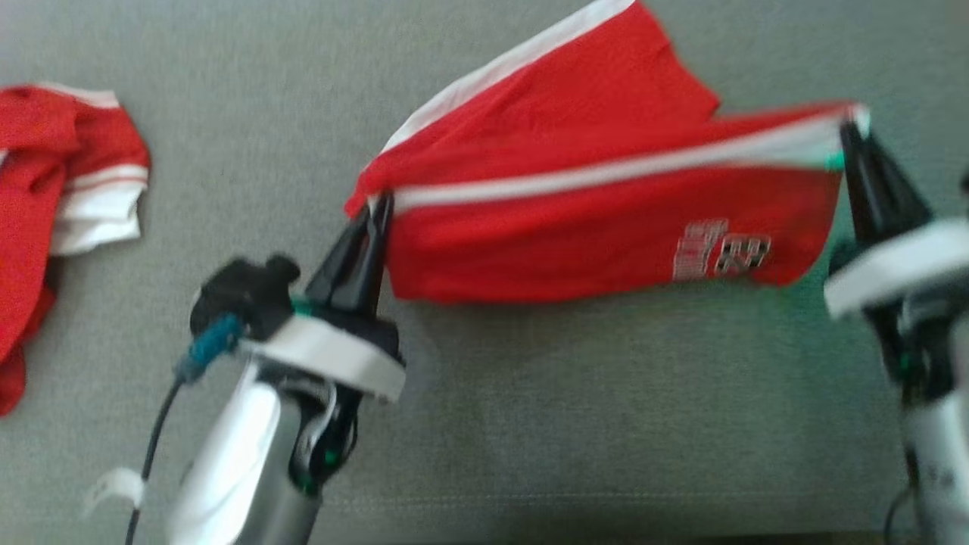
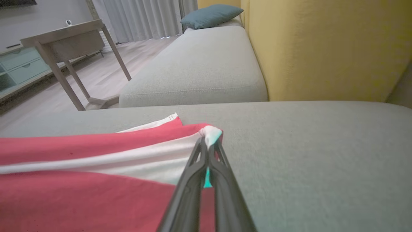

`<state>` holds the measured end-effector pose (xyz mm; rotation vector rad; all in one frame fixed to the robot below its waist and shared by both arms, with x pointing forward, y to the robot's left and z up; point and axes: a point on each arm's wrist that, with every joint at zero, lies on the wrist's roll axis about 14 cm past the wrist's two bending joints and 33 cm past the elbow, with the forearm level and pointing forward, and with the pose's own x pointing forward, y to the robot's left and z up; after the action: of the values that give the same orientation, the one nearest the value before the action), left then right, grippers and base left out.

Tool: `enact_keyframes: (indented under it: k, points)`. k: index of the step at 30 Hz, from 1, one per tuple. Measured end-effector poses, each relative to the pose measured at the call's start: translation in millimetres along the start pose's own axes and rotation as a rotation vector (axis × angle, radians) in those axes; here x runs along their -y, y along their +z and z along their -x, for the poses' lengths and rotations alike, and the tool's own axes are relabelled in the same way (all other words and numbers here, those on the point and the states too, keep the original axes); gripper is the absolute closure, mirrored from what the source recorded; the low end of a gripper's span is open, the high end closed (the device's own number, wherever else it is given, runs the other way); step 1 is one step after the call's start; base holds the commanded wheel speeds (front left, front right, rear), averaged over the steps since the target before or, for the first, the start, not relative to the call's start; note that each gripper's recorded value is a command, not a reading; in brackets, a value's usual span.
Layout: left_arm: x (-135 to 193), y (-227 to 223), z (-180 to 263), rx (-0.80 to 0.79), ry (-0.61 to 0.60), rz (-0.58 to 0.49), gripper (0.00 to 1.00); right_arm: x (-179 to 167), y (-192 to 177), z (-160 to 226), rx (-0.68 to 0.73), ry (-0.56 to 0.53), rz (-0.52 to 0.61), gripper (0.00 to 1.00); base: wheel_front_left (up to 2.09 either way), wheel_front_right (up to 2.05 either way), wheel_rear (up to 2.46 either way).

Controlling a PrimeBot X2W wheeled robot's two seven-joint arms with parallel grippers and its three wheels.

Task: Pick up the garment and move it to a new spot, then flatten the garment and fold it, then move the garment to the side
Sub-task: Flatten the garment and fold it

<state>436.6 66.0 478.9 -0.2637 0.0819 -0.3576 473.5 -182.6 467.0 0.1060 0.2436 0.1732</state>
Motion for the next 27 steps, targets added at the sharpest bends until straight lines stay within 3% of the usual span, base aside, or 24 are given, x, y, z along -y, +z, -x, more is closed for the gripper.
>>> enact_keyframes:
  k: [12, 23, 24, 25, 26, 27]
  points:
    - [-54.2, -26.5, -42.7, -0.044, 0.090, 0.011, 1.00, -40.2, -13.8, -132.5, -0.076, 0.174, 0.075, 1.00, 0.00, 0.00, 0.00]
    - [-70.7, -57.9, -51.4, -0.124, 0.115, 0.043, 1.00, -70.3, -46.0, -183.3, -0.135, 0.254, 0.101, 1.00, 0.00, 0.00, 0.00]
    - [-70.7, -57.9, -51.4, -0.124, 0.115, 0.043, 0.81, -70.3, -46.0, -183.3, -0.135, 0.254, 0.101, 1.00, 0.00, 0.00, 0.00]
    - [-70.8, -60.2, -52.2, -0.131, 0.115, 0.048, 0.28, -70.9, -47.4, -185.0, -0.131, 0.256, 0.100, 0.63, 0.00, 0.00, 0.00]
    - [-70.7, -62.5, -52.6, -0.138, 0.116, 0.046, 0.00, -71.6, -48.5, -186.3, -0.127, 0.258, 0.100, 0.11, 0.00, 0.00, 0.00]
    - [-70.0, -64.7, -52.8, -0.145, 0.114, 0.041, 0.00, -71.8, -48.4, -187.3, -0.120, 0.259, 0.102, 0.00, 0.00, 0.00, 0.00]
